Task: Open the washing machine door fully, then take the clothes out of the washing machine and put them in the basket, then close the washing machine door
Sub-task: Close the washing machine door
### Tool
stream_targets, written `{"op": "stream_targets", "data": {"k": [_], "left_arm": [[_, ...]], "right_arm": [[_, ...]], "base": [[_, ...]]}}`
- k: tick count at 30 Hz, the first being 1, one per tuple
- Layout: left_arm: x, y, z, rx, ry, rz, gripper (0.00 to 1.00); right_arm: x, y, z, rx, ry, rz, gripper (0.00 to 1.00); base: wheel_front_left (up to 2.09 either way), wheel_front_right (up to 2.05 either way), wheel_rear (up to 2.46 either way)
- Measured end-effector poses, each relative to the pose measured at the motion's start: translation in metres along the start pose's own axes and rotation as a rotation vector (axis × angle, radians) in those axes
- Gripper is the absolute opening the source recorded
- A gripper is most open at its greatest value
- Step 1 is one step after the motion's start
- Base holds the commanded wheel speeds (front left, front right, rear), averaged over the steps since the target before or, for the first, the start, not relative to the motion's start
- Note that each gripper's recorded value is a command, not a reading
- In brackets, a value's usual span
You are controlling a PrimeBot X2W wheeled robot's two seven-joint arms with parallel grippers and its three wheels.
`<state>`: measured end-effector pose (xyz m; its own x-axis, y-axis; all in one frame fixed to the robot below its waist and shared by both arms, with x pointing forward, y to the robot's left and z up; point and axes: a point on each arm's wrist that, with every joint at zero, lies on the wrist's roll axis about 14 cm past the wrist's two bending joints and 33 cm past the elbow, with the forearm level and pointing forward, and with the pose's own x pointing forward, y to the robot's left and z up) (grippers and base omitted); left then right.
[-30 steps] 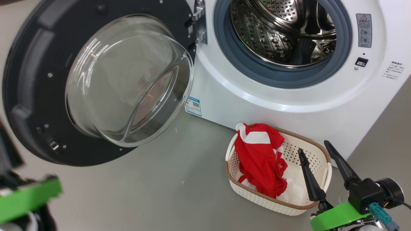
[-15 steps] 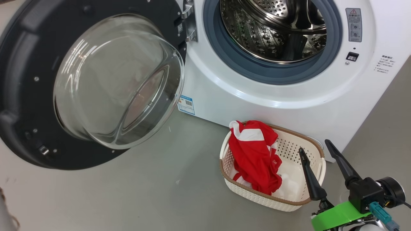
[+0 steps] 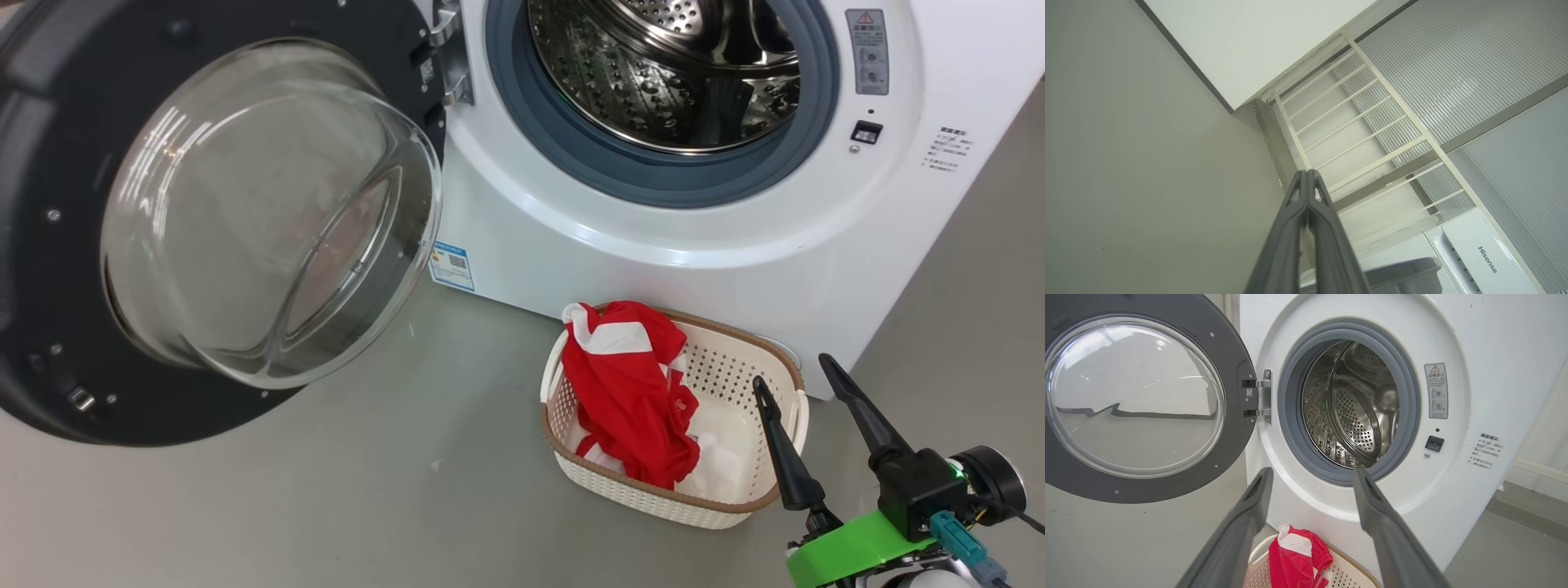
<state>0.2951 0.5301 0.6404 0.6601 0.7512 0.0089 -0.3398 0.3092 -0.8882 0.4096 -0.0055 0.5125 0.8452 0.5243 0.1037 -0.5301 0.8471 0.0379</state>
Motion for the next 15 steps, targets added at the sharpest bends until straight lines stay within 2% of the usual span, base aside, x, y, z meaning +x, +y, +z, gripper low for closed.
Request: {"op": "stream_targets", "data": {"k": [7, 15], "left_arm": [[0.002, 0.023, -0.039, -0.045, 0.209, 0.078, 0.00], [0.000, 0.028, -0.068, -0.025, 0.354, 0.064, 0.00]], "right_arm": [[-0.003, -0.004, 0.002, -0.008, 0.004, -0.014, 1.00], [-0.005, -0.007, 0.000, -0.005, 0.012, -0.021, 1.00]], "base": [[0.00, 0.00, 0.00], [0.00, 0.00, 0.00]]}}
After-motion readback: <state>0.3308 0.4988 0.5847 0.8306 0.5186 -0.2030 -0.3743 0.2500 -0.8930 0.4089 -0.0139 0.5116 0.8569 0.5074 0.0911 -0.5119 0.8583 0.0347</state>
